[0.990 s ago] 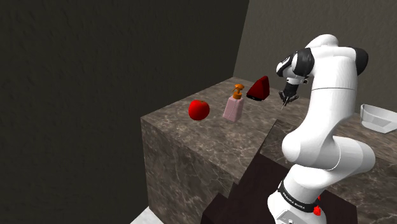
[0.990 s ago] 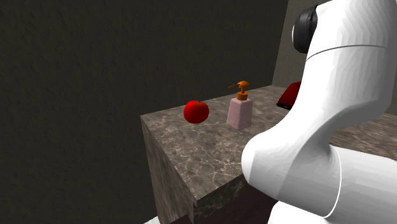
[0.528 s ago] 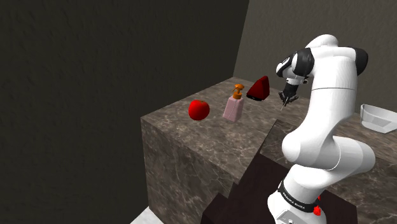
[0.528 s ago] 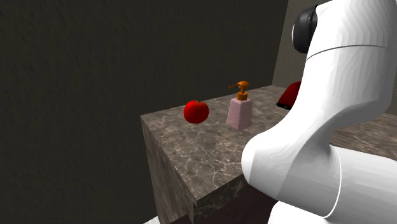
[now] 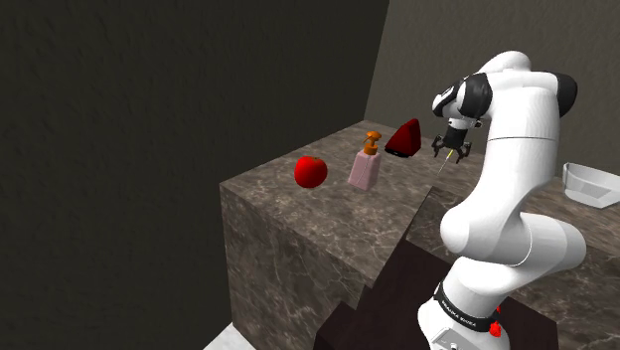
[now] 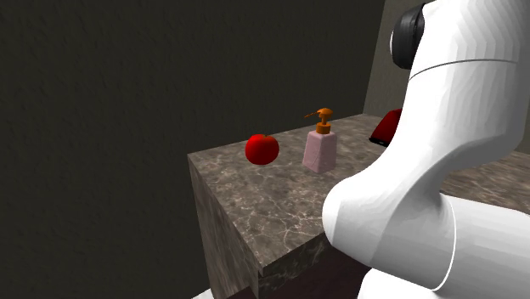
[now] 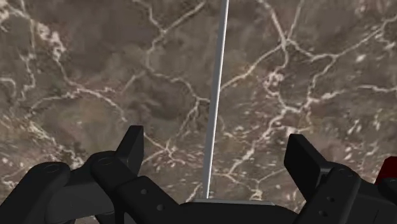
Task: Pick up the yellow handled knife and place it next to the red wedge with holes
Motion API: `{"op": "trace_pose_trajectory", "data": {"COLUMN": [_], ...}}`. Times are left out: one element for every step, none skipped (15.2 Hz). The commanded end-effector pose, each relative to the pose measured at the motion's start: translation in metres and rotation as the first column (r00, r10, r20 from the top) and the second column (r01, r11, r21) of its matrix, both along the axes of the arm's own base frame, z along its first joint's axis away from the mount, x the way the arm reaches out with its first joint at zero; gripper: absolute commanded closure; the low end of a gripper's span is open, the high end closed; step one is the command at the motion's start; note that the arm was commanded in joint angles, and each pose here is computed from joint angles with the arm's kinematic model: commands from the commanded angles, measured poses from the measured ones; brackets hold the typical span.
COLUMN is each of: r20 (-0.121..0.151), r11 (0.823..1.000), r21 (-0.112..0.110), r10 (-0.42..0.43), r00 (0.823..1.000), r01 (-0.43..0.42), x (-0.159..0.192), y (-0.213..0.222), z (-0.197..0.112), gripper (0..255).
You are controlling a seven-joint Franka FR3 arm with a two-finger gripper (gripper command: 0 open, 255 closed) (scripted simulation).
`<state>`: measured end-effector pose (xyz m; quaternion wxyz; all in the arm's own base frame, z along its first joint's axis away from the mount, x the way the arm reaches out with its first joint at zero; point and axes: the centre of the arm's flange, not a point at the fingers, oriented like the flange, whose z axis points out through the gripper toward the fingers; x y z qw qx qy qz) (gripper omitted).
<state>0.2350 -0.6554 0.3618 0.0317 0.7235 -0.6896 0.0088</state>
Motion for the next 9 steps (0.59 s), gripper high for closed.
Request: {"op": "trace_pose_trajectory", "data": {"r20": [0.000,0.000,0.000,0.000,0.000,0.000,0.000,0.000,0.000], "r11": [1.000,1.000,1.000,1.000,1.000,1.000,1.000,1.000,1.000], "r21": [0.000,0.000,0.000,0.000,0.000,0.000,0.000,0.000,0.000], "r10": [0.000,0.000,0.000,0.000,0.000,0.000,0.000,0.000,0.000], "r00": [1.000,1.000,1.000,1.000,1.000,1.000,1.000,1.000,1.000], "r01": [0.000,0.000,0.000,0.000,0.000,0.000,0.000,0.000,0.000], "x": [0.001,0.001,0.001,0.001,0.001,0.001,0.001,0.001,0.001], "y": [0.002,0.002,0.002,0.002,0.002,0.002,0.002,0.002,0.002], "z": [0.024,0.034,0.034,0.034,0.034,0.034,0.034,0.034,0.034], "gripper": [0,0,0,0,0,0,0,0,0]}}
